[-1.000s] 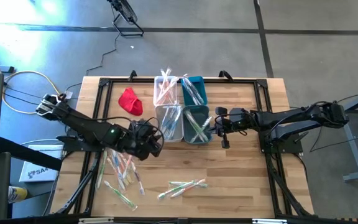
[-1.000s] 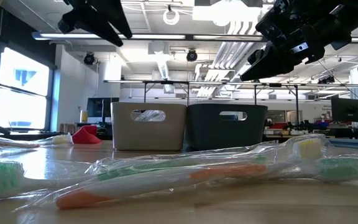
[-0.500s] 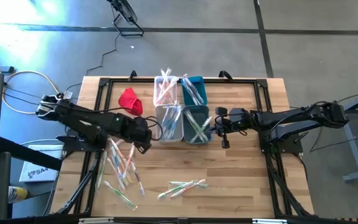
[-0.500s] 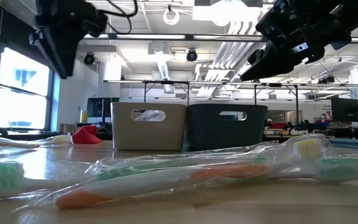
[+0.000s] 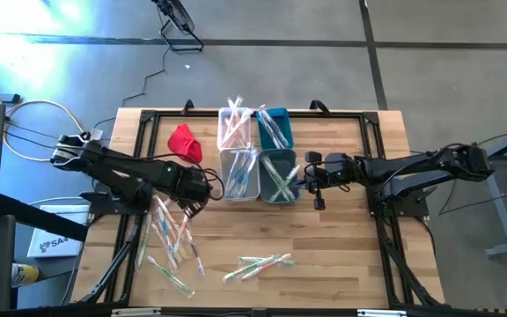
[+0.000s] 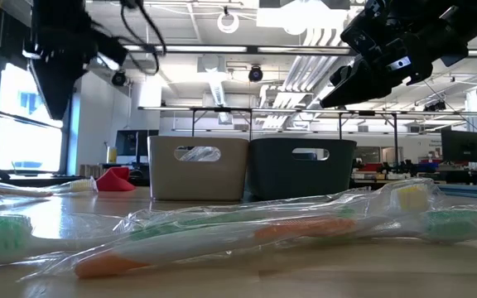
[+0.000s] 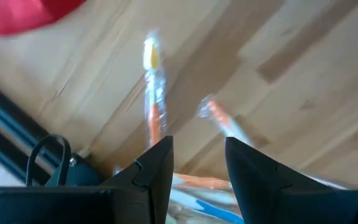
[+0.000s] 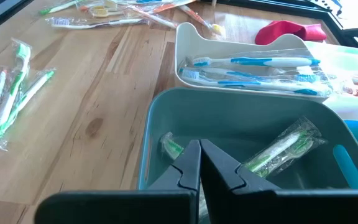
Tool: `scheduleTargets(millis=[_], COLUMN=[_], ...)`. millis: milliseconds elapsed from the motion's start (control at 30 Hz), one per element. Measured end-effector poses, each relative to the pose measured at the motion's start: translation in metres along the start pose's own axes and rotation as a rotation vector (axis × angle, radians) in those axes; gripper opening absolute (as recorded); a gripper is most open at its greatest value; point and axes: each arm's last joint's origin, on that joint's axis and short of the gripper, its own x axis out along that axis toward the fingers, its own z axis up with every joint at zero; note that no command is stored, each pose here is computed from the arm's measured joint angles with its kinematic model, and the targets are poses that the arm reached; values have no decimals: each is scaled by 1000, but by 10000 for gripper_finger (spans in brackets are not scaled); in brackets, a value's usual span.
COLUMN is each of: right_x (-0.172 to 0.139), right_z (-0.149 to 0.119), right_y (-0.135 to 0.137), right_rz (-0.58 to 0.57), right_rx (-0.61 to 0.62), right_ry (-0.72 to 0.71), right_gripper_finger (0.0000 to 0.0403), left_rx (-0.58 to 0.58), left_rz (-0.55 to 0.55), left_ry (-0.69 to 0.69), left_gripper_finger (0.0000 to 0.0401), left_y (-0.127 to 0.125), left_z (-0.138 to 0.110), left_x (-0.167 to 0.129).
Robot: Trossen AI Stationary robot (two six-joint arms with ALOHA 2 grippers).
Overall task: Pick & Place Toothbrushes
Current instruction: Put the orange toothbrush into the transparent bin
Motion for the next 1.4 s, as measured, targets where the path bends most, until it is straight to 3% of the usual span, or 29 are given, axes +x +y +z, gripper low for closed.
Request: scheduleTargets(millis=[167, 367, 967, 1400], right_x=[0, 0, 0, 0], right_z=[0, 0, 0, 0], right_y=[0, 0, 0, 0], right_rz=[0, 0, 0, 0], right_rx=[0, 0, 0, 0], right_ry=[0, 0, 0, 1], right_gripper_finger=[2, 2, 2, 2], left_rx=[-18, 26, 23, -13], left_rz=[35, -57, -80, -131], left_ry=[91, 51, 27, 88], left_gripper_finger=[141, 141, 141, 141], left_y=[15, 21, 55, 59], left_z=[2, 13, 41, 16], left_x=[29, 56, 70, 113])
